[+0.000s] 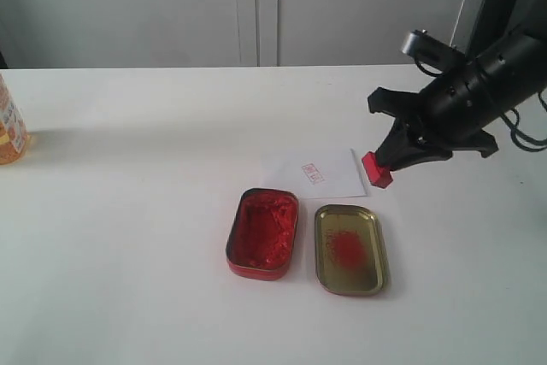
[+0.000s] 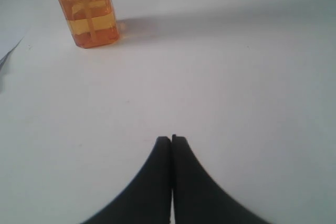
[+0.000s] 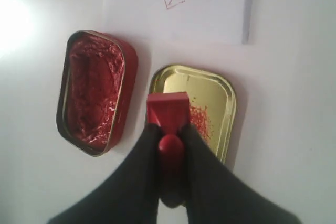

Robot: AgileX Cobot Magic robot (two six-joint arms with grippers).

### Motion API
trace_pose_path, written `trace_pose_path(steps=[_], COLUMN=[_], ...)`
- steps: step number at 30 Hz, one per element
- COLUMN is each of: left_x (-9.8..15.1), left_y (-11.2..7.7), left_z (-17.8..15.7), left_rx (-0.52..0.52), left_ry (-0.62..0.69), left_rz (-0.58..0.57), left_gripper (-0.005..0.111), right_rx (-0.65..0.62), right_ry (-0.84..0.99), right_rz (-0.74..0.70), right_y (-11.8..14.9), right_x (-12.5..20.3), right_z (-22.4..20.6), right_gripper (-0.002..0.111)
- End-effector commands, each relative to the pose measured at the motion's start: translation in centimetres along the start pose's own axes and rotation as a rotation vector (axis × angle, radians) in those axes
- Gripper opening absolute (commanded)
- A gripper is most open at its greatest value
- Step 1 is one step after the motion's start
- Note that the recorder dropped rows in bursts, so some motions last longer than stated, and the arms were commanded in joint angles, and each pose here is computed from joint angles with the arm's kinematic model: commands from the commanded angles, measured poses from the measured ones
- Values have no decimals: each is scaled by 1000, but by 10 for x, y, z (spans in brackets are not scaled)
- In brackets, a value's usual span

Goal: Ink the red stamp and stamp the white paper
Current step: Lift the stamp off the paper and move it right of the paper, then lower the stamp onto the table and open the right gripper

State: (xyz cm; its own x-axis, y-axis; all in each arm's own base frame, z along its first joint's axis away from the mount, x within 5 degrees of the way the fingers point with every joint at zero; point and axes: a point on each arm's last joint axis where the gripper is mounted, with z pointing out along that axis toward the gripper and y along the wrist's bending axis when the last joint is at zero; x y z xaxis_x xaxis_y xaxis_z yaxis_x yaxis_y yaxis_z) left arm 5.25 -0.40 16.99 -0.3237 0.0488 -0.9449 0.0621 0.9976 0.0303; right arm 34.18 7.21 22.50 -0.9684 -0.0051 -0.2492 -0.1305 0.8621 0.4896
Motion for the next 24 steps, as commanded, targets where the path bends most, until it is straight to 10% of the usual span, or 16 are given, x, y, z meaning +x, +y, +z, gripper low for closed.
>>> trace_pose_path(steps=[1, 24], left_x=[1, 1], left_y=[0, 0], left_z=[0, 0], left_rx=[-1, -1], left_ry=[-1, -1], left_rz=[-5, -5], left_gripper=[0, 0], right_rx=[-31, -227], right_ry=[-32, -237], right_rz=[23, 221], right_y=[-10, -63], right_x=[14, 23], right_z=[-6, 46], right_gripper=[0, 0])
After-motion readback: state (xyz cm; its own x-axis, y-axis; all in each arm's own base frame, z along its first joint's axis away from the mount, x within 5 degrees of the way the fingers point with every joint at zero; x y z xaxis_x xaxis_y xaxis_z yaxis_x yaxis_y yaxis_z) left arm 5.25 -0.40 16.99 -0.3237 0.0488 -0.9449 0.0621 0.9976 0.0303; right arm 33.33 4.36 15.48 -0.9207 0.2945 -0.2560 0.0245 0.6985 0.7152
